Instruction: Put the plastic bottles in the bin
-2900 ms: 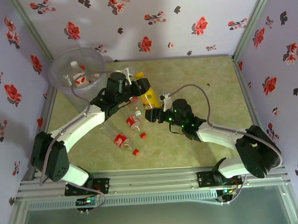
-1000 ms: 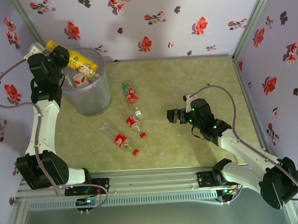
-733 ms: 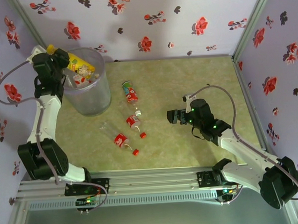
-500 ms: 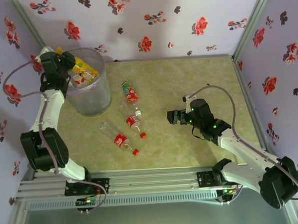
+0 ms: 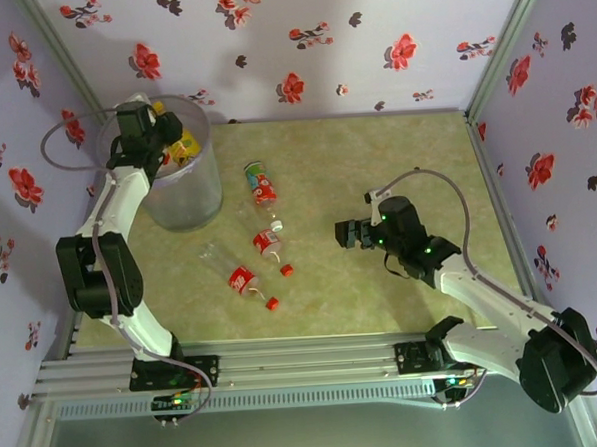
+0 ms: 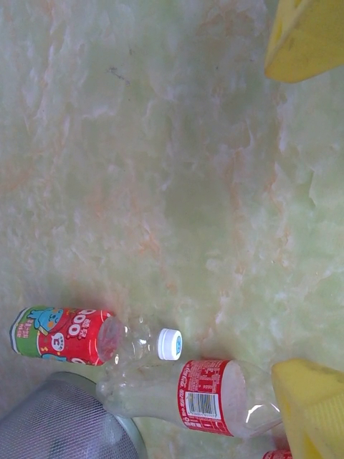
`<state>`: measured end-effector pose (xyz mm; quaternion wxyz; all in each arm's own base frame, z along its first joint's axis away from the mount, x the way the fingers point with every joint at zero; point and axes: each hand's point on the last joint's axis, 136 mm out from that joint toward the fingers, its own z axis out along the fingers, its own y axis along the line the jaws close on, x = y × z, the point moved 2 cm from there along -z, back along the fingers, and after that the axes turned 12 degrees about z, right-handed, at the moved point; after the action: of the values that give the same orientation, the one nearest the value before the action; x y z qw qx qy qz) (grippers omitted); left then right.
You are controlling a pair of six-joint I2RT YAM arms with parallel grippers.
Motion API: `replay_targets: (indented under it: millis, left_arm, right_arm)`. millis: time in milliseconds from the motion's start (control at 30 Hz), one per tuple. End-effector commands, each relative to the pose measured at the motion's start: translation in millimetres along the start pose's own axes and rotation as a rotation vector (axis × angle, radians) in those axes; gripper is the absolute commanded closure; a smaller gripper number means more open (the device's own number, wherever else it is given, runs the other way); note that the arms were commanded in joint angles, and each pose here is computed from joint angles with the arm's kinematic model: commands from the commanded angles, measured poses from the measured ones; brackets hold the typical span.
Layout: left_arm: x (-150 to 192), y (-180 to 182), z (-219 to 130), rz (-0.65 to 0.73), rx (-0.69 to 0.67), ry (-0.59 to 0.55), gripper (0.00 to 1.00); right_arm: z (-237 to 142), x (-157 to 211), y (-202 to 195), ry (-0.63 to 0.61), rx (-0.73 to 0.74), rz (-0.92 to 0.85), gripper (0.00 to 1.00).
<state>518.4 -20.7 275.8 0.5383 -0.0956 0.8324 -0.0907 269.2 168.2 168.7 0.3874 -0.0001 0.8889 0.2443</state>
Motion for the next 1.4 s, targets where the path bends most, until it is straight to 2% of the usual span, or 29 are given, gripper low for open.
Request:
replay_targets:
  millis: [0, 67, 200, 233, 300, 367, 500, 700, 933, 1100, 1200, 1367]
  left_arm:
    - [26.9, -5.8, 9.8, 0.057, 0.01, 0.075, 1.0]
    - [34.3, -3.7, 14.6, 0.061, 0.005, 0.093, 0.99]
    - [45.1, -1.0, 21.9, 0.069, -0.001, 0.12, 0.87]
    - [47.1, -1.2, 23.0, 0.071, 0.001, 0.127, 0.81]
    - [48.3, -1.2, 24.0, 0.076, 0.002, 0.134, 0.57]
    - [46.6, -2.5, 22.5, 0.08, 0.004, 0.129, 0.4]
    - [34.3, -6.0, 14.7, 0.102, 0.01, 0.112, 0.19]
    - [7.1, -13.4, -4.5, 0.145, 0.016, 0.081, 0.09]
    - [-25.5, -20.4, -39.3, 0.181, 0.011, 0.046, 0.03]
    - [-48.8, -15.2, -81.5, 0.198, -0.048, 0.012, 0.0]
    - [-61.7, -10.8, -113.9, 0.202, -0.09, -0.029, 0.0]
    - [-53.8, -18.9, -143.7, 0.147, -0.025, -0.024, 0.0]
  right_arm:
    - [-0.8, -12.0, 1.3, -0.025, 0.013, -0.02, 0.01]
    - [0.6, -11.8, 1.6, -0.023, 0.014, -0.021, 0.01]
    - [1.9, -11.6, 1.2, -0.021, 0.015, -0.019, 0.01]
    - [2.4, -10.7, 0.9, -0.018, 0.016, -0.019, 0.01]
    - [2.4, -10.6, 0.8, -0.017, 0.017, -0.018, 0.01]
    - [2.4, -9.8, 0.3, -0.014, 0.019, -0.018, 0.01]
    - [2.8, -8.3, -0.6, -0.006, 0.024, -0.021, 0.01]
    - [4.0, -6.9, 1.8, 0.008, 0.012, -0.038, 0.01]
    - [8.7, 1.4, 16.1, 0.054, 0.01, -0.123, 0.01]
    - [20.1, 20.7, 44.1, 0.155, 0.046, -0.274, 0.07]
    - [32.2, 36.3, 69.1, 0.215, 0.019, -0.323, 0.12]
    - [53.9, 61.0, 111.8, 0.282, -0.033, -0.367, 0.11]
